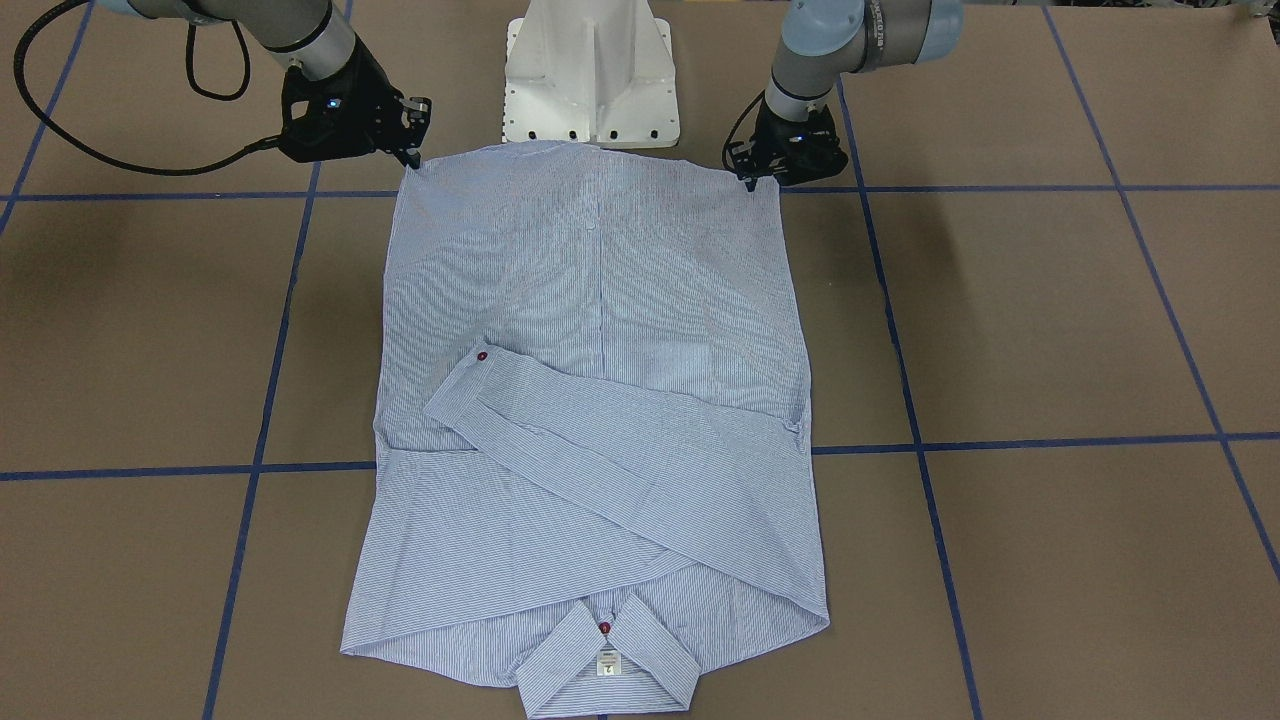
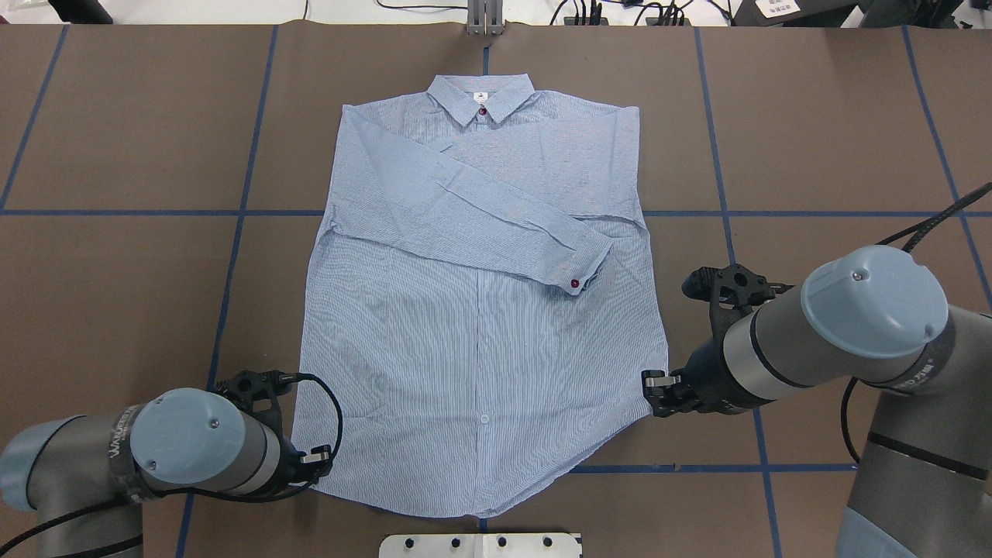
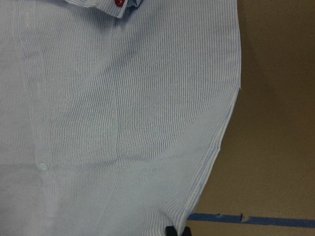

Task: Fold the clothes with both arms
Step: 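Grasp the hem corners with both grippers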

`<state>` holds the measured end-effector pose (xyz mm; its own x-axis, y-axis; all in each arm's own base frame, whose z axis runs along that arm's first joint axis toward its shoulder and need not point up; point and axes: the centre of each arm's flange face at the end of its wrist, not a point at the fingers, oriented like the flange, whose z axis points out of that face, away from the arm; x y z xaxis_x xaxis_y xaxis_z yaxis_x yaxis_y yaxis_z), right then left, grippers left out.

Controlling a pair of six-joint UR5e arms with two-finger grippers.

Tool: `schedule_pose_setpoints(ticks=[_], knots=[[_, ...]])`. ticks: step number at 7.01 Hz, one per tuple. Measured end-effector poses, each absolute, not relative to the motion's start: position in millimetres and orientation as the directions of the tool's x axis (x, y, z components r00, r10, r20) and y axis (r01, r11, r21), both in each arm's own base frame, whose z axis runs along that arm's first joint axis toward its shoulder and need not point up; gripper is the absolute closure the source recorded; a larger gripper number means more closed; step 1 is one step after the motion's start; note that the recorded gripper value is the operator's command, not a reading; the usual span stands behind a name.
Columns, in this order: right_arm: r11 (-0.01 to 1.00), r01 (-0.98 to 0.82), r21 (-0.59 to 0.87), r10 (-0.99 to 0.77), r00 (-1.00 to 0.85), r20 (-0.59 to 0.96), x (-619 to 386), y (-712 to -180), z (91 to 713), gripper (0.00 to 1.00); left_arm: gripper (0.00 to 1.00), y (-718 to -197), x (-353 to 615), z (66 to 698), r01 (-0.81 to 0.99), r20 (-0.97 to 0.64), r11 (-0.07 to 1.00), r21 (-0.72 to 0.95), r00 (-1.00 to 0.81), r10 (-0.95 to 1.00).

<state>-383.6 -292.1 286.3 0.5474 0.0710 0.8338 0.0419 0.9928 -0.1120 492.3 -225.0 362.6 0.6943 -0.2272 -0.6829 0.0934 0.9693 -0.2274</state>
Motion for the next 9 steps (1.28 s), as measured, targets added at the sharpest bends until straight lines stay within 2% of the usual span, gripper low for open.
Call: schedule_pose_setpoints(ticks=[6,7,9], knots=[[0.993,0.041,-0.114,0.073,0.550,0.832,-383.3,-292.2,288.1,1.00,0.52,-232.8,485.2,358.4,0.109,-0.687,0.968,-0.227,0.686,-0.238],[0.993,0.041,-0.115,0.073,0.551,0.831,-383.3,-292.3,288.6,1.00,0.59,-232.8,485.7,359.2,0.109,-0.686,0.968,-0.227,0.688,-0.239],[0.992,0.041,-0.115,0.074,0.552,0.831,-383.3,-292.3,289.1,1.00,0.96,-232.3,486.9,360.1,0.112,-0.683,0.967,-0.231,0.689,-0.243]])
